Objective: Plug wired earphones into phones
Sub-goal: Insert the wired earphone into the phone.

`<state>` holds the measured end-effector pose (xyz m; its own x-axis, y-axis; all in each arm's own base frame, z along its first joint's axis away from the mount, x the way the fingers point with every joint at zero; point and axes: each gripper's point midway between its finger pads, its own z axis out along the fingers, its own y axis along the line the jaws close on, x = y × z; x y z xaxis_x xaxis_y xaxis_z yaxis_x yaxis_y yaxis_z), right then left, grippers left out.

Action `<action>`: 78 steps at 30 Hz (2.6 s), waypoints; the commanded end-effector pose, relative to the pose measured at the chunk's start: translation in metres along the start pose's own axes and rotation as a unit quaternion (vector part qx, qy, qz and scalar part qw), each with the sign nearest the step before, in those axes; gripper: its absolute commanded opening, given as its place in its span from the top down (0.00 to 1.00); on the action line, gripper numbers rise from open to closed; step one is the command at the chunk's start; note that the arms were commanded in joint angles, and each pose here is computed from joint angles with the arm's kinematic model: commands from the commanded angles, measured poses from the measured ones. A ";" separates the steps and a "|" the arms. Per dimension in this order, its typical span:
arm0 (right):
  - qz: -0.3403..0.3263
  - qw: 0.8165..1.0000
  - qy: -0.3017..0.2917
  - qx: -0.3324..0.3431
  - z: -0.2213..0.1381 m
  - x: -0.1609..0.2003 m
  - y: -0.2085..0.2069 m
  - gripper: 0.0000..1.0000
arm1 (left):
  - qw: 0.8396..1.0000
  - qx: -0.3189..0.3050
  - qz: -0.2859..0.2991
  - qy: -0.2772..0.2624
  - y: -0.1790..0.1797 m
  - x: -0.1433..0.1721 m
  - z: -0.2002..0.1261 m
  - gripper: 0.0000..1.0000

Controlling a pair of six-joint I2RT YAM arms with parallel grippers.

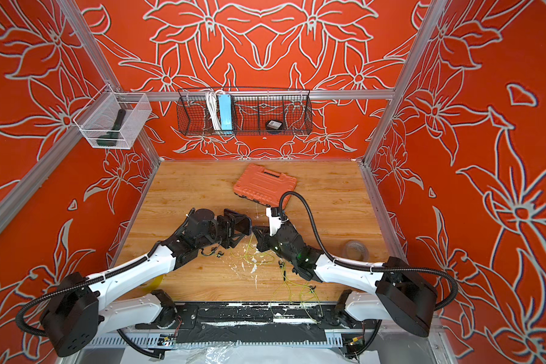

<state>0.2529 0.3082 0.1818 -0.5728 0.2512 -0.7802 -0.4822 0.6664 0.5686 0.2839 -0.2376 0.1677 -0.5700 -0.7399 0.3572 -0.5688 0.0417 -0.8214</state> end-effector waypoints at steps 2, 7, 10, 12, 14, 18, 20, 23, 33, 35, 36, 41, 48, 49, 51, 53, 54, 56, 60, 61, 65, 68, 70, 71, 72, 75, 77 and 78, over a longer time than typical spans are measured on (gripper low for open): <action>-0.021 1.000 -0.011 0.001 0.003 -0.010 0.010 1.00 | 0.996 0.033 0.009 0.083 -0.024 0.042 -0.010 0.47; -0.033 0.999 -0.002 0.015 0.004 -0.004 0.005 1.00 | 0.996 0.031 0.010 0.083 -0.024 0.043 -0.010 0.47; -0.042 0.999 0.006 0.020 0.006 -0.002 0.005 1.00 | 0.996 0.032 0.011 0.081 -0.025 0.042 -0.011 0.47; -0.046 0.999 0.011 0.022 0.007 -0.001 0.005 1.00 | 0.996 0.030 0.012 0.081 -0.024 0.042 -0.011 0.47; -0.045 0.999 0.012 0.023 0.008 -0.001 0.005 1.00 | 0.996 0.030 0.015 0.082 -0.025 0.044 -0.011 0.47; -0.047 0.999 0.017 0.017 0.011 -0.001 0.009 1.00 | 0.996 0.025 0.017 0.086 -0.023 0.046 -0.010 0.47; -0.045 0.999 0.021 0.013 0.012 -0.001 0.012 1.00 | 0.995 0.029 0.019 0.089 -0.025 0.047 -0.010 0.47; -0.038 0.999 0.024 0.013 0.015 0.000 0.012 1.00 | 0.995 0.031 0.024 0.093 -0.028 0.050 -0.010 0.47; -0.002 0.999 0.045 -0.007 0.021 -0.004 0.019 1.00 | 0.993 0.024 0.042 0.105 -0.026 0.065 -0.008 0.47; 0.001 0.999 0.046 -0.010 0.021 -0.006 0.020 1.00 | 0.993 0.025 0.045 0.110 -0.027 0.068 -0.007 0.47; 0.003 0.999 0.046 -0.015 0.021 -0.007 0.021 1.00 | 0.992 0.027 0.046 0.111 -0.028 0.069 -0.007 0.47; -0.017 0.998 0.030 -0.048 0.018 -0.009 0.029 1.00 | 0.991 0.032 0.045 0.120 -0.031 0.074 -0.007 0.48; -0.030 0.998 0.018 -0.049 0.013 -0.005 0.019 1.00 | 0.989 0.037 0.042 0.135 -0.032 0.079 -0.007 0.48; -0.031 0.998 0.019 -0.046 0.013 -0.004 0.017 1.00 | 0.989 0.037 0.042 0.135 -0.032 0.078 -0.007 0.48; -0.029 0.999 0.018 -0.039 0.012 -0.004 0.013 1.00 | 0.989 0.039 0.044 0.138 -0.033 0.080 -0.008 0.48; -0.029 0.999 0.015 -0.037 0.010 -0.005 0.011 1.00 | 0.988 0.040 0.045 0.139 -0.034 0.081 -0.009 0.49; -0.031 0.999 0.017 -0.034 0.010 -0.004 0.009 1.00 | 0.989 0.040 0.044 0.139 -0.034 0.081 -0.010 0.49; -0.037 0.998 0.016 -0.038 0.009 -0.004 0.010 1.00 | 0.988 0.044 0.044 0.139 -0.037 0.081 -0.012 0.49; -0.049 0.998 0.010 -0.027 0.004 -0.008 0.003 1.00 | 0.988 0.046 0.044 0.141 -0.037 0.082 -0.014 0.49; -0.049 0.998 0.012 -0.026 0.003 -0.008 0.002 1.00 | 0.988 0.047 0.044 0.141 -0.038 0.082 -0.015 0.49; -0.045 0.998 0.010 -0.035 0.002 -0.008 0.001 1.00 | 0.987 0.052 0.046 0.148 -0.041 0.086 -0.016 0.49; -0.050 0.998 0.010 -0.031 0.000 -0.010 -0.002 1.00 | 0.986 0.050 0.048 0.149 -0.040 0.086 -0.017 0.49; -0.051 0.998 0.011 -0.030 -0.002 -0.010 -0.003 1.00 | 0.987 0.051 0.049 0.147 -0.040 0.086 -0.018 0.49; -0.053 0.998 0.010 -0.033 -0.003 -0.011 -0.003 1.00 | 0.987 0.052 0.049 0.146 -0.040 0.085 -0.019 0.49; -0.056 0.998 0.009 -0.030 -0.005 -0.012 -0.004 1.00 | 0.987 0.052 0.049 0.145 -0.040 0.085 -0.019 0.49; -0.063 0.998 0.010 -0.026 -0.007 -0.013 -0.006 1.00 | 0.987 0.056 0.049 0.146 -0.042 0.085 -0.020 0.49; -0.060 0.998 0.011 -0.026 -0.008 -0.012 -0.007 1.00 | 0.986 0.056 0.049 0.148 -0.042 0.086 -0.020 0.49; -0.056 0.998 0.009 -0.028 -0.009 -0.011 -0.007 1.00 | 0.986 0.056 0.050 0.149 -0.042 0.087 -0.020 0.49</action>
<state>0.2534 0.2991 0.1910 -0.5395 0.1564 -0.8273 -0.5824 0.6403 0.5008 0.2792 -0.2486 0.1816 -0.5987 -0.7310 0.3274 -0.5316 0.0569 -0.8451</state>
